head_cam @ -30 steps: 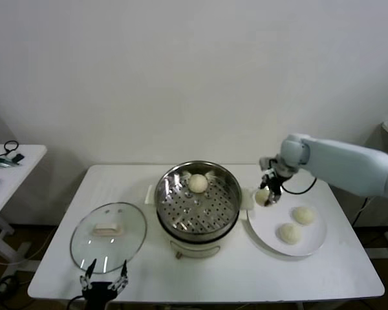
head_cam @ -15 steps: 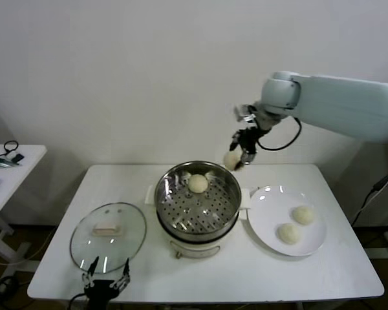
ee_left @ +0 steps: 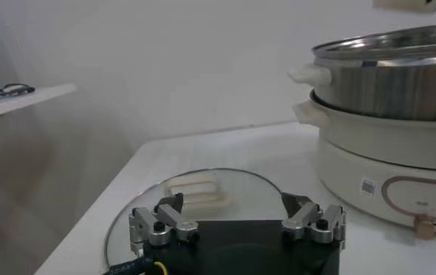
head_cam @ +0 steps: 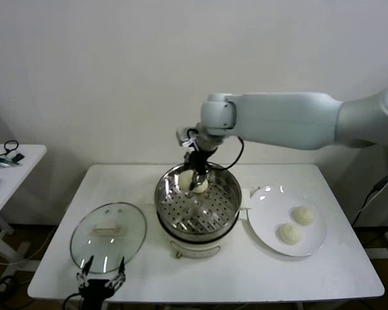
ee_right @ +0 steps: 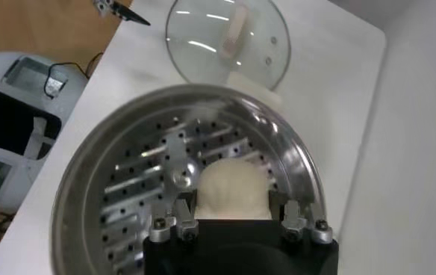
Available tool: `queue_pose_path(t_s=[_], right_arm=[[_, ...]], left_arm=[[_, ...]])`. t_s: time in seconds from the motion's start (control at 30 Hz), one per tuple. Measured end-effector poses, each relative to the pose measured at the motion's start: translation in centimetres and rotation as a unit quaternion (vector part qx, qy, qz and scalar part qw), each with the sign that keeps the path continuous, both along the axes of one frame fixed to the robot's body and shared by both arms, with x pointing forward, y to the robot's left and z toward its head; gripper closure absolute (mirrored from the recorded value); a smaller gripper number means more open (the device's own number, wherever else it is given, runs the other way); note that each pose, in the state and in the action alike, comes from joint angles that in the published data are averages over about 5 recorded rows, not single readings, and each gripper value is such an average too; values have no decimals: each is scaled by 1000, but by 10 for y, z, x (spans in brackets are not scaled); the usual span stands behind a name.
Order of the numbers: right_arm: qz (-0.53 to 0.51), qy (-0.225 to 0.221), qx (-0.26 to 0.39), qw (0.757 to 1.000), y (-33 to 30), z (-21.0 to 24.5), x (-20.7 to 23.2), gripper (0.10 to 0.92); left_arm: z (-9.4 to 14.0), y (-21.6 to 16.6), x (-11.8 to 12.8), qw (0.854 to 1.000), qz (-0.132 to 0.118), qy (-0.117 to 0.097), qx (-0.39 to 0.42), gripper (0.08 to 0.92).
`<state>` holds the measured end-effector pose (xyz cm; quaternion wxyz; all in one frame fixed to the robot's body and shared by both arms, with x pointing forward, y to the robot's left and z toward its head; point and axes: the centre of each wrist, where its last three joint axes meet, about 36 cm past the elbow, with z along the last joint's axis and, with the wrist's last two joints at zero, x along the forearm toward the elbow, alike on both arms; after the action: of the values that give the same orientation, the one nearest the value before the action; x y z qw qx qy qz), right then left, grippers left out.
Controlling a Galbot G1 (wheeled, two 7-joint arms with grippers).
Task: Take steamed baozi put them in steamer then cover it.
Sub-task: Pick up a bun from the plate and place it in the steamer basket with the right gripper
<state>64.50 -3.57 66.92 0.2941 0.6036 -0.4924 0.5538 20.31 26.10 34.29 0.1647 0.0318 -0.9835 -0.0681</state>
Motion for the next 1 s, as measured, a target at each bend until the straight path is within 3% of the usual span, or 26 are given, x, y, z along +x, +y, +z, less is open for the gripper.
queue_pose_path(t_s=[0.67,1.0], right_arm=[[15,-6,-35,999,49,-77,1,382],[19,-16,-27,999,45,-72,5,205]], left_arm=[[0,-1,2,1000,2,-4,-2,177],[0,-2,2,1000,0,-4,-1,177]])
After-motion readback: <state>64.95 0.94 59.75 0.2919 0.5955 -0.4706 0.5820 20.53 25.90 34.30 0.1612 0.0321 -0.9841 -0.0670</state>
